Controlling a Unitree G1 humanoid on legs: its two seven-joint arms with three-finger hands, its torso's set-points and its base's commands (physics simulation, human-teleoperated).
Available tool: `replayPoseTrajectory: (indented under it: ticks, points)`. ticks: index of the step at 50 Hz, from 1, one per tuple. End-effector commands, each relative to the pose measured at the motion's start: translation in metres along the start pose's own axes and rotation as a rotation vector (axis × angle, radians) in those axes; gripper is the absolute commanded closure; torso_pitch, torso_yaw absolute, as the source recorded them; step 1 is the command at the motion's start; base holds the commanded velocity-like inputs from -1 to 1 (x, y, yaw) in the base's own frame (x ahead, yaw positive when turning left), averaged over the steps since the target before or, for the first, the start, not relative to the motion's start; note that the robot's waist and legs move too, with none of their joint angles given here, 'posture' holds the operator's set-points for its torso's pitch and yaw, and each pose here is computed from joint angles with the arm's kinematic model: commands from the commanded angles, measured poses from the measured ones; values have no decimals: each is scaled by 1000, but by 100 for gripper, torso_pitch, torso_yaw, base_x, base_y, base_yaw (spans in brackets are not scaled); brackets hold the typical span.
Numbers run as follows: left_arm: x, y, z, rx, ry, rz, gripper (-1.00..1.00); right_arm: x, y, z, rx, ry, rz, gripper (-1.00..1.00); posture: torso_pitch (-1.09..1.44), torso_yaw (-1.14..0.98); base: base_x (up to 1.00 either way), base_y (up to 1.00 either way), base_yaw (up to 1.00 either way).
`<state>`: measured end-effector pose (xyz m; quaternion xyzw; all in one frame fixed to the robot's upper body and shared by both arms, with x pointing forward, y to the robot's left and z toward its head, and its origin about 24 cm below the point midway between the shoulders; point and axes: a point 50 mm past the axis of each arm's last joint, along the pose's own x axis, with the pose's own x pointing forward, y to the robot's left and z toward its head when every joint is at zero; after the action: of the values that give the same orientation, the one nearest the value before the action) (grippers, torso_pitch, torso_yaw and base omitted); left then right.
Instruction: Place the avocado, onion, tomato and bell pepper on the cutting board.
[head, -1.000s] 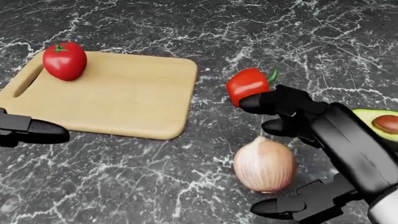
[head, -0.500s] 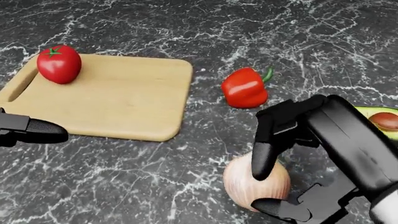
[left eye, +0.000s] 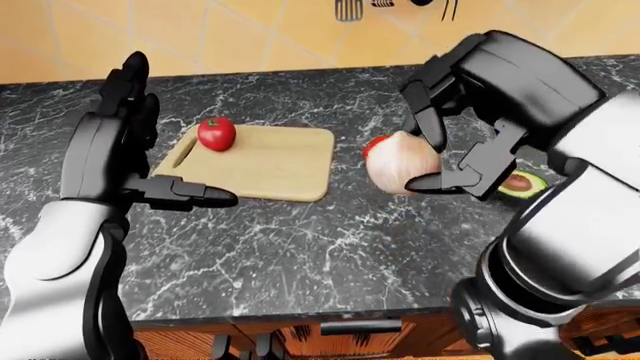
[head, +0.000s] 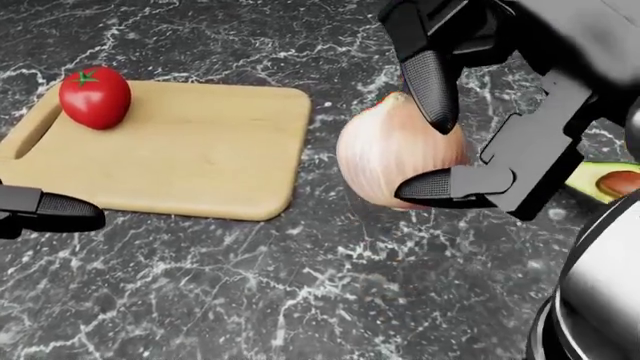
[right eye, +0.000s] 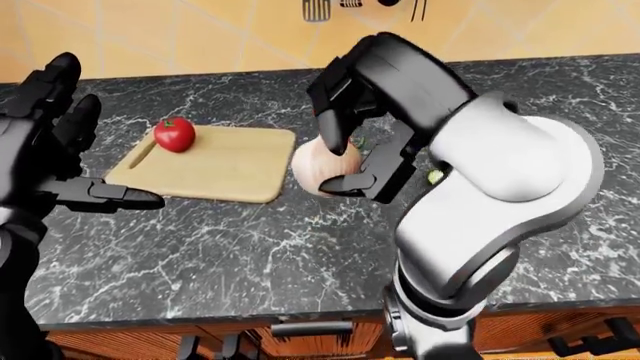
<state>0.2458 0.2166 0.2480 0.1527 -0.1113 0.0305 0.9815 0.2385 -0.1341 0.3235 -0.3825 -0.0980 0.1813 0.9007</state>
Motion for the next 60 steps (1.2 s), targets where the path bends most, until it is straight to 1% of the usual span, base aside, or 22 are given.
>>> replayPoseTrajectory:
  ticks: [1, 8, 12, 16, 22, 26, 28, 31, 41, 44, 47, 49, 50, 51, 54, 55, 56, 57, 58, 59, 60]
  points:
    - [-1, 4, 13, 21, -72, 26, -100, 1, -9, 10, -29, -42, -38, 97, 0, 0, 0, 0, 0]
    - [-3, 5, 13, 25, -71, 31, -100, 9, -17, 20, -42, -68, -30, 97, 0, 0, 0, 0, 0]
    - [-2, 6, 13, 30, -69, 33, -100, 0, -24, 29, -51, -77, -27, 97, 0, 0, 0, 0, 0]
    - [-1, 7, 14, 32, -69, 32, -100, -1, -24, 34, -50, -87, -14, 98, 0, 0, 0, 0, 0]
    - [-2, 8, 16, 32, -70, 33, -100, -8, -25, 40, -42, -97, -4, 98, 0, 0, 0, 0, 0]
    - [-2, 8, 15, 38, -68, 32, -100, -11, -28, 50, -37, -115, 12, 97, 0, 0, 0, 0, 0]
    - [-1, 8, 15, 36, -69, 33, -100, -6, -27, 54, -38, -120, 21, 97, 0, 0, 0, 0, 0]
    - [-1, 8, 15, 36, -70, 35, -100, 4, -31, 58, -48, -129, 15, 97, 0, 0, 0, 0, 0]
    - [-4, 10, 18, 33, -72, 42, -100, 45, -43, 75, -97, -193, 42, 97, 0, 0, 0, 0, 0]
    - [-6, 12, 18, 35, -71, 44, -100, 37, -48, 84, -110, -207, 58, 97, 0, 0, 0, 0, 0]
    - [-8, 13, 20, 38, -72, 48, -100, 40, -53, 93, -116, -224, 72, 96, 0, 0, 0, 0, 0]
    - [-9, 14, 21, 37, -73, 51, -100, 48, -56, 98, -123, -235, 84, 97, 0, 0, 0, 0, 0]
    - [-9, 14, 21, 38, -74, 51, -100, 60, -56, 97, -138, -237, 95, 97, 0, 0, 0, 0, 0]
    - [-9, 14, 21, 38, -73, 53, -100, 64, -56, 98, -132, -242, 101, 97, 0, 0, 0, 0, 0]
    - [-9, 15, 22, 40, -74, 55, -100, 98, -51, 89, -126, -241, 131, 97, 0, 0, 0, 0, 0]
    - [-9, 15, 22, 40, -75, 55, -100, 106, -48, 87, -127, -239, 143, 97, 0, 0, 0, 0, 0]
    - [-10, 16, 23, 42, -75, 56, -100, 123, -41, 83, -124, -241, 169, 97, 0, 0, 0, 0, 0]
    - [-11, 16, 24, 42, -76, 57, -100, 130, -39, 81, -126, -241, 175, 97, 0, 0, 0, 0, 0]
    - [-11, 17, 25, 44, -77, 57, -100, 141, -37, 77, -137, -234, 183, 97, 0, 0, 0, 0, 0]
    - [-12, 17, 26, 44, -79, 57, -100, 146, -35, 74, -150, -229, 188, 96, 0, 0, 0, 0, 0]
    - [-13, 18, 26, 46, -79, 60, -100, 155, -30, 72, -134, -234, 202, 96, 0, 0, 0, 0, 0]
